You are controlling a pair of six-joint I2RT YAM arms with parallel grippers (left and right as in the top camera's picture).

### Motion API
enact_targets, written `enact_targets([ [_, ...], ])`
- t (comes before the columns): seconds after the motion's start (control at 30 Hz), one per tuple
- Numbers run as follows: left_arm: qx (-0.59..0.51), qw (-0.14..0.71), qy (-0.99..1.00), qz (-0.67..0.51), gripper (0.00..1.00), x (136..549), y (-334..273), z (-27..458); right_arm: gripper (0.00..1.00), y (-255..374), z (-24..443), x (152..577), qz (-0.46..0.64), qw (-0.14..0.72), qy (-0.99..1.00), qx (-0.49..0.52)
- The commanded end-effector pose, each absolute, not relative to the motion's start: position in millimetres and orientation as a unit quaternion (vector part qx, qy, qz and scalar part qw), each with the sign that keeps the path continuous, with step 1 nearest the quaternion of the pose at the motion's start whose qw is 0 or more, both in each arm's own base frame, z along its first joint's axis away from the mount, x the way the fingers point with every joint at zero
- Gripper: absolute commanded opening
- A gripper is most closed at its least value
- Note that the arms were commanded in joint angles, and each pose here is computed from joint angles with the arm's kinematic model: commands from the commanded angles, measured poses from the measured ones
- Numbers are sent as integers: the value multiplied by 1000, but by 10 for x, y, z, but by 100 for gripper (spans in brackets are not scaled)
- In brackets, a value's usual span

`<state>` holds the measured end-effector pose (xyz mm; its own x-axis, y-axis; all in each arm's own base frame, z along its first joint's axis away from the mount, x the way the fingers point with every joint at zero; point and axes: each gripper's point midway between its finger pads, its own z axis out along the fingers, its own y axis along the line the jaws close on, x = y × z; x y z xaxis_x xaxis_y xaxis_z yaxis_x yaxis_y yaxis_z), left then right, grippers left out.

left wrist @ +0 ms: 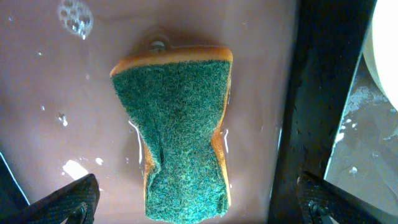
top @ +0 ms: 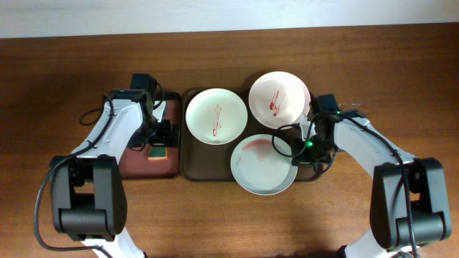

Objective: Clean dirty plates on tray and stack at the side
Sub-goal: 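Return the sponge to the small tray with the left gripper, then lift the cleaned plate with the right gripper and place it right of the tray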

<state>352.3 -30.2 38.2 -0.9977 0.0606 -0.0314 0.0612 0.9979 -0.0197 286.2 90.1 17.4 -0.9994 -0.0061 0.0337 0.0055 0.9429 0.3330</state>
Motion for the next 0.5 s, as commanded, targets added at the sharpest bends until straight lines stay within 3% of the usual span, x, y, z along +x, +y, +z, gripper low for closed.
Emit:
enact_targets([
  [0.0,30,24,999,-16,100,3573,-301,429,4,804,738,3186,-133,-83,-988,17],
  [0.13,30,24,999,-16,100,3574,-301,429,4,493,1184,3370,-31,-168,-985,14],
  [0.23,30,24,999,-17,100,3576,-302,429,4,358,1442,3436,130,-225,-965,33],
  [0.47,30,25,999,-16,100,3580,-301,429,4,915,2178,3404,368,-375,-841,127],
])
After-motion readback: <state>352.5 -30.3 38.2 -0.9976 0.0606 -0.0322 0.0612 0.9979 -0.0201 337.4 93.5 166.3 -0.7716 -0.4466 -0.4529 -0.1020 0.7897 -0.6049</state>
